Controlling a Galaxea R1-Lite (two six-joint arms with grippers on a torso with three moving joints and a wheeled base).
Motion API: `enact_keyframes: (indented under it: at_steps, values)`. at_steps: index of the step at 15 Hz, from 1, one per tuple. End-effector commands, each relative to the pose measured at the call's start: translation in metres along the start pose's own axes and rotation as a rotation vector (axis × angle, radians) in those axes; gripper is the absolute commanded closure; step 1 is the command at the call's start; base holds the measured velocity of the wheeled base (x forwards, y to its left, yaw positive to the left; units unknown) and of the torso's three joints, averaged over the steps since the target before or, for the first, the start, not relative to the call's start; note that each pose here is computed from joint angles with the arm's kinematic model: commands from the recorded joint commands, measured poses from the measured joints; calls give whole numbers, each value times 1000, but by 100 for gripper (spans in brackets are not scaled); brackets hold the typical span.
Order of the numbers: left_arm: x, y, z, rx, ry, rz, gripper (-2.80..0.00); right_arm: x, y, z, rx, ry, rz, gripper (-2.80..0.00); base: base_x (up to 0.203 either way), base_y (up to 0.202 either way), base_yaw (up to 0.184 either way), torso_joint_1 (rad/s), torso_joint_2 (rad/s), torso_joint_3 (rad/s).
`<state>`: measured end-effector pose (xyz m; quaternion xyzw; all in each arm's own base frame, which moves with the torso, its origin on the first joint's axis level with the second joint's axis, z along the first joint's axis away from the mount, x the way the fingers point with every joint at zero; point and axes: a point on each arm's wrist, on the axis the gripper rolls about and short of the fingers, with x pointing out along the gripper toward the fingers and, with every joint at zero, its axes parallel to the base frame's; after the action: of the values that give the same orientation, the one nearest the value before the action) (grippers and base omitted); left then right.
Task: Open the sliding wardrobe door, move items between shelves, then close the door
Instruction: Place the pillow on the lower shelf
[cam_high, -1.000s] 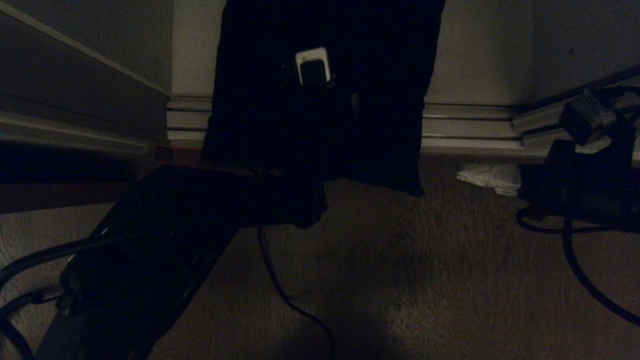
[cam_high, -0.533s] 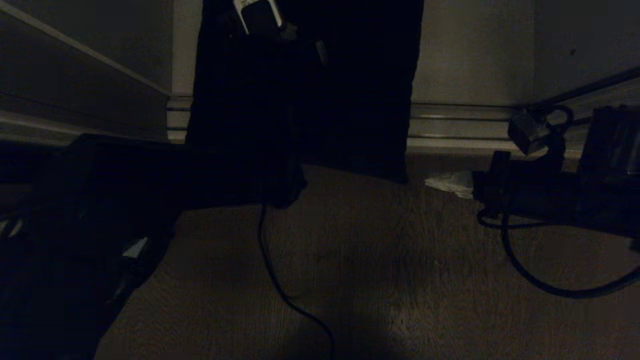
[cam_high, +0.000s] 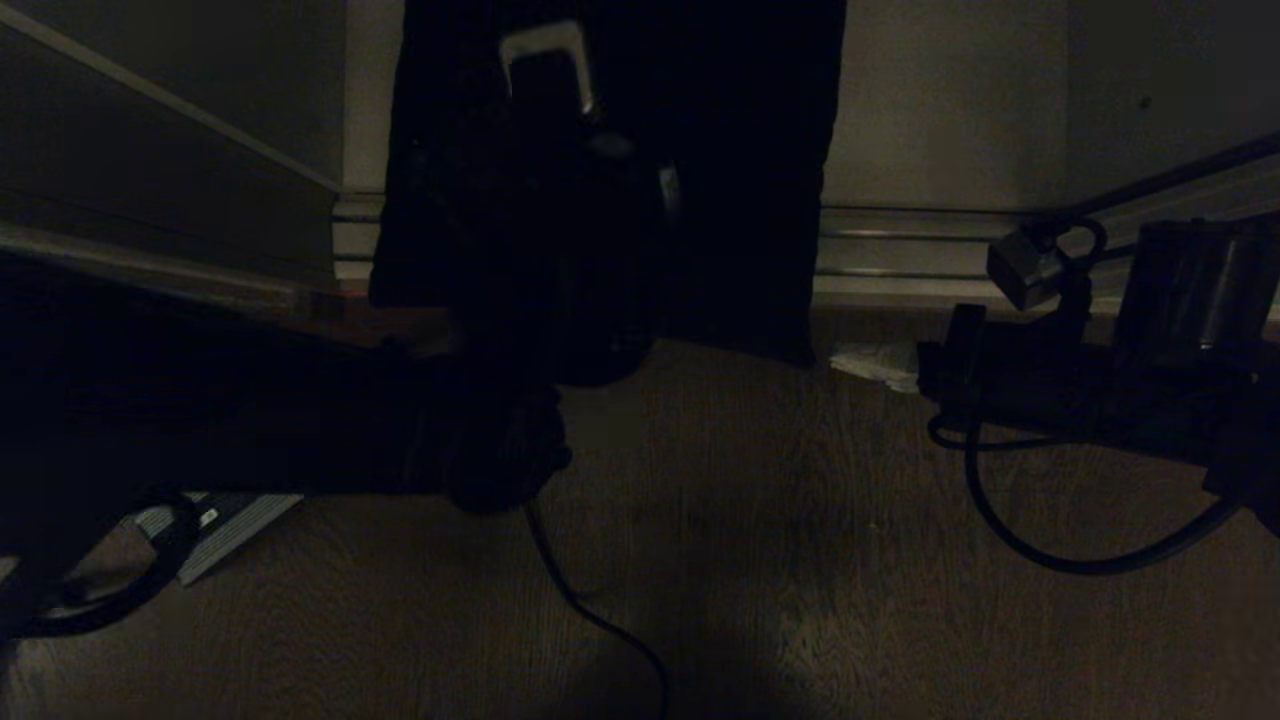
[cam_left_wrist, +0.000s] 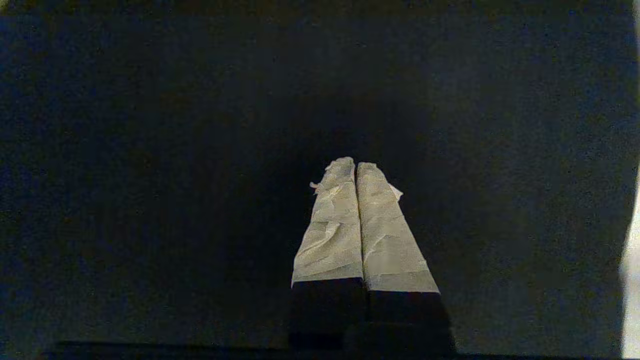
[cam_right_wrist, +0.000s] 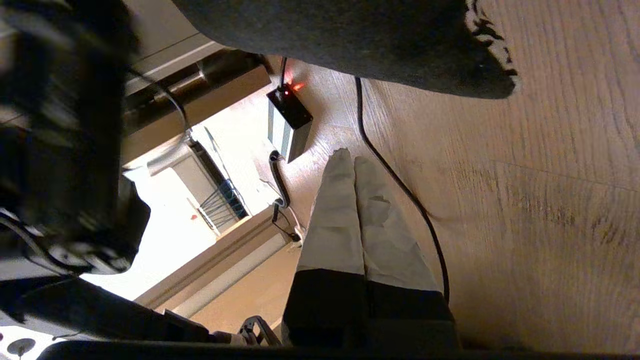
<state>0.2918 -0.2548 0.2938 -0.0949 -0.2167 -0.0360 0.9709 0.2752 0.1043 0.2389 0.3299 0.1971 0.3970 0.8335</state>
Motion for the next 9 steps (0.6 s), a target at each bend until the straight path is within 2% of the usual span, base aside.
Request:
enact_keyframes:
  at_steps: [1, 2, 5, 8, 9]
  values:
    - [-20, 11, 16, 18, 52, -27, 0, -7, 7, 3, -4, -18, 16, 0, 0, 0, 0, 0, 0, 0]
    - [-26, 15, 23, 27, 94, -51, 0, -13, 12, 4, 16, -30, 22, 0, 0, 0, 0, 0, 0, 0]
    - [-41, 25, 23, 49, 353, -140, 0, -20, 15, 2, 40, -37, 18, 0, 0, 0, 0, 0, 0, 0]
    - [-59, 39, 19, -15, 618, -258, 0, -27, 11, 0, 48, -47, -2, 0, 0, 0, 0, 0, 0, 0]
    - [-62, 42, 15, -52, 675, -297, 0, -29, 13, 0, 46, -50, -1, 0, 0, 0, 0, 0, 0, 0]
